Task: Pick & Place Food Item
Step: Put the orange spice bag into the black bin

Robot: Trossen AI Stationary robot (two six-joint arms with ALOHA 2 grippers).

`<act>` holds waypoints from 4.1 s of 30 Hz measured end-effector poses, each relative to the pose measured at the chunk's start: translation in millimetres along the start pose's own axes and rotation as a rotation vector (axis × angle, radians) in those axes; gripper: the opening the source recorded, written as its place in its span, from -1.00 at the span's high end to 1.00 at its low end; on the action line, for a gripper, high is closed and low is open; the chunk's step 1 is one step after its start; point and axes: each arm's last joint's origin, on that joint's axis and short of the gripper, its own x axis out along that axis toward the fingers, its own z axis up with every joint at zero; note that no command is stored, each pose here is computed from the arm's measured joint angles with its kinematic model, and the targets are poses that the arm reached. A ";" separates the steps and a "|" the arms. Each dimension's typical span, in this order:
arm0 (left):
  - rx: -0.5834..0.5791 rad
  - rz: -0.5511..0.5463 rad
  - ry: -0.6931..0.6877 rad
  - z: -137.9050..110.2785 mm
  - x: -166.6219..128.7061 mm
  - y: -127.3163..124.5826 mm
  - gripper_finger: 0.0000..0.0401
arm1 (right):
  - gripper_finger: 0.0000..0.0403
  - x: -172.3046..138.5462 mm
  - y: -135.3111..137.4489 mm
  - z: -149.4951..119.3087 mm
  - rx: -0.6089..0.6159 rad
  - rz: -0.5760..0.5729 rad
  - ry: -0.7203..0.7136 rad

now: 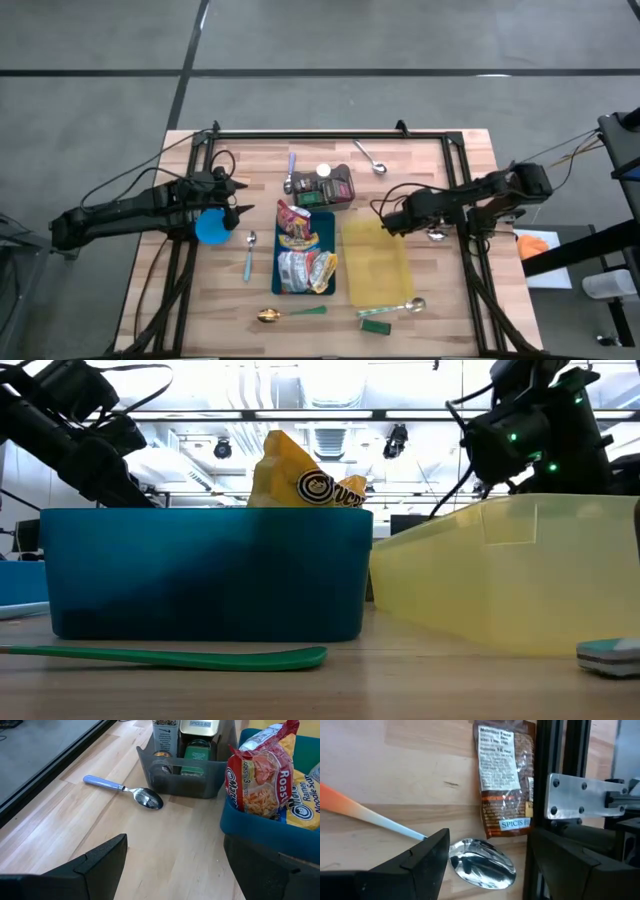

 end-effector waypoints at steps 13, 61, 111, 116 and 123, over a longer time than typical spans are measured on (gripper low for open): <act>0.000 0.000 0.000 0.0 0.0 0.0 -0.68 | -0.37 6.6 -16.0 0.1 0.079 -0.090 -0.028; 0.000 0.000 0.001 -0.1 0.0 0.0 -0.67 | -0.37 56.0 11.4 -10.3 0.093 -0.180 -0.044; 0.000 0.000 0.001 -0.1 0.0 0.0 -0.68 | 0.30 44.4 20.8 -6.5 0.131 -0.123 -0.099; 0.000 0.000 0.001 -0.1 0.0 0.0 -0.68 | 0.30 33.4 21.8 -2.8 0.129 -0.133 -0.150; 0.000 0.000 0.001 -0.1 0.0 0.0 -0.68 | 0.30 22.4 22.6 0.3 0.135 -0.140 -0.179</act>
